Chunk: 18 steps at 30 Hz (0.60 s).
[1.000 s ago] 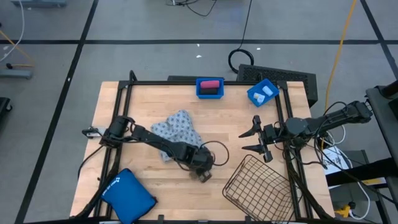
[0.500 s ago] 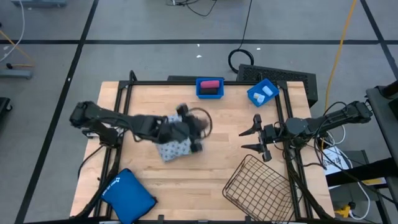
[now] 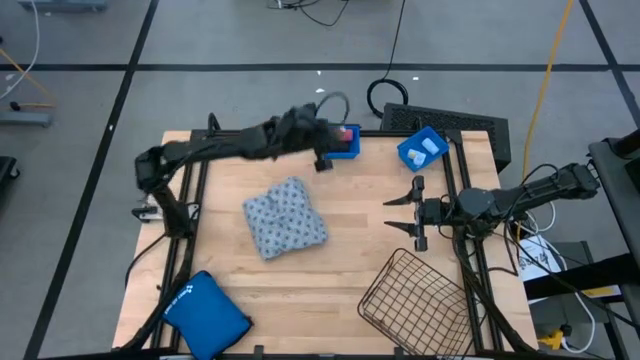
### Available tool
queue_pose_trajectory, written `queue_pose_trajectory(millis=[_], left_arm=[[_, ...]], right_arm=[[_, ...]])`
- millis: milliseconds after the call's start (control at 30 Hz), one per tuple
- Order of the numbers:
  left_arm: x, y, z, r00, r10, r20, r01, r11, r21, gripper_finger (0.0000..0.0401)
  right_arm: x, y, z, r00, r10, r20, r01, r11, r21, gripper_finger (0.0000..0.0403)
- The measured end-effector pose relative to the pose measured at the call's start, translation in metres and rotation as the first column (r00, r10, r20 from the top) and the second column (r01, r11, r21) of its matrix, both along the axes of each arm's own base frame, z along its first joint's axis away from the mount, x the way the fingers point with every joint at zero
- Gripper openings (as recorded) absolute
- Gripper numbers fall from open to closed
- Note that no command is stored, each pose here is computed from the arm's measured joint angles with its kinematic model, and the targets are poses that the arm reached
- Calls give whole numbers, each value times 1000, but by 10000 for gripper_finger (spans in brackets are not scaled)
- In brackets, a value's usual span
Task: Pick & Place Medicine items
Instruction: Put the brown rolled gauze into the left blue bin
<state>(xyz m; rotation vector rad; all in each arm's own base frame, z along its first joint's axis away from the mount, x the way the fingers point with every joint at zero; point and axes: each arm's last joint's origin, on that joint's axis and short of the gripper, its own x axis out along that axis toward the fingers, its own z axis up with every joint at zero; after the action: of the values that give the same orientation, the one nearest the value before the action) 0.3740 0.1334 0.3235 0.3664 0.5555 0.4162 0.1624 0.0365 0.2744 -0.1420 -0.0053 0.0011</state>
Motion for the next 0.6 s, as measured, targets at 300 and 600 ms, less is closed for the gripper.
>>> queue_pose_trajectory(millis=[300,600], left_arm=[[16,90,-95,993,7,-120,-14,998,-58,116],[31,90,-134,972,-115,-204,114,993,-19,116]], right_arm=[[3,-19,0,994,-113,3,113,992,-61,201],[3,-37,3,976,-218,29,219,973,-73,201]])
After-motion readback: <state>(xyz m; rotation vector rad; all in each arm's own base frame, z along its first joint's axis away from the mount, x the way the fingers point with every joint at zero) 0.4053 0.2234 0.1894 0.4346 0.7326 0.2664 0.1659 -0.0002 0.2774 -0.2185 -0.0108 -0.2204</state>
